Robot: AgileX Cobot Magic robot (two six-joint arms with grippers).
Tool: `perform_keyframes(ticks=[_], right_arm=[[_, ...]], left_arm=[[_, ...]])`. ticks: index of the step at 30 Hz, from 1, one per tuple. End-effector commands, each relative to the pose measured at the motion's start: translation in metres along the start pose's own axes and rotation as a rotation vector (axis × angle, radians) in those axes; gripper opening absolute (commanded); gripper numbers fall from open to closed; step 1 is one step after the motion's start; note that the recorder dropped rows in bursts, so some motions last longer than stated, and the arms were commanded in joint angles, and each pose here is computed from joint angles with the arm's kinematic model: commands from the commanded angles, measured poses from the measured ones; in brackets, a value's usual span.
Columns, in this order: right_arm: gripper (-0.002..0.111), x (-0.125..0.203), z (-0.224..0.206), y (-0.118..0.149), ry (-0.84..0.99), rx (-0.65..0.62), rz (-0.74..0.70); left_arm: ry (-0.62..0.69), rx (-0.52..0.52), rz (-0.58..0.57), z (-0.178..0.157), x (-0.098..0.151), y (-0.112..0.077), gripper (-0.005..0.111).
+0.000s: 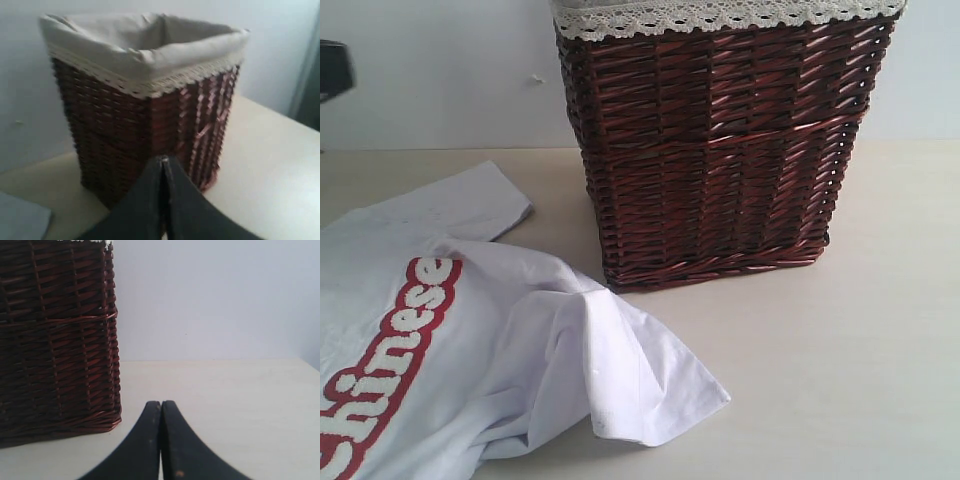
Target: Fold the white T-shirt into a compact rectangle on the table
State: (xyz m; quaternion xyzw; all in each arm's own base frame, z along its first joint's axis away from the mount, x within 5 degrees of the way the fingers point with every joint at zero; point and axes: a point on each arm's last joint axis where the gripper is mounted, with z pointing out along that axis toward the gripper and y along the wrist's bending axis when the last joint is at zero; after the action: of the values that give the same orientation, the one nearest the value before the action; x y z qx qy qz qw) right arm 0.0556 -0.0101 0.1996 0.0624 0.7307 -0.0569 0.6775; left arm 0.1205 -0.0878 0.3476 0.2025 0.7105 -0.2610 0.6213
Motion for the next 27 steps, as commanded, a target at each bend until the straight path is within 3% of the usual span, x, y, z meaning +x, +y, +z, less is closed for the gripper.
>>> perform_keyframes(ticks=[1,9,25,27], right_arm=[[0.0,0.0,0.0,0.0,-0.009,0.003,0.004],[0.0,0.0,0.0,0.0,-0.009,0.003,0.004],[0.0,0.0,0.0,0.0,-0.009,0.003,0.004],[0.0,0.0,0.0,0.0,-0.009,0.003,0.004]], left_arm=[[-0.127,-0.072,-0.035,-0.036,0.022,0.006,0.0],[-0.187,-0.027,-0.027,-0.068,0.047,0.002,0.0],[-0.203,-0.027,-0.009,-0.072,0.05,0.002,0.0],[-0.214,-0.038,0.035,-0.075,0.049,0.002,0.0]])
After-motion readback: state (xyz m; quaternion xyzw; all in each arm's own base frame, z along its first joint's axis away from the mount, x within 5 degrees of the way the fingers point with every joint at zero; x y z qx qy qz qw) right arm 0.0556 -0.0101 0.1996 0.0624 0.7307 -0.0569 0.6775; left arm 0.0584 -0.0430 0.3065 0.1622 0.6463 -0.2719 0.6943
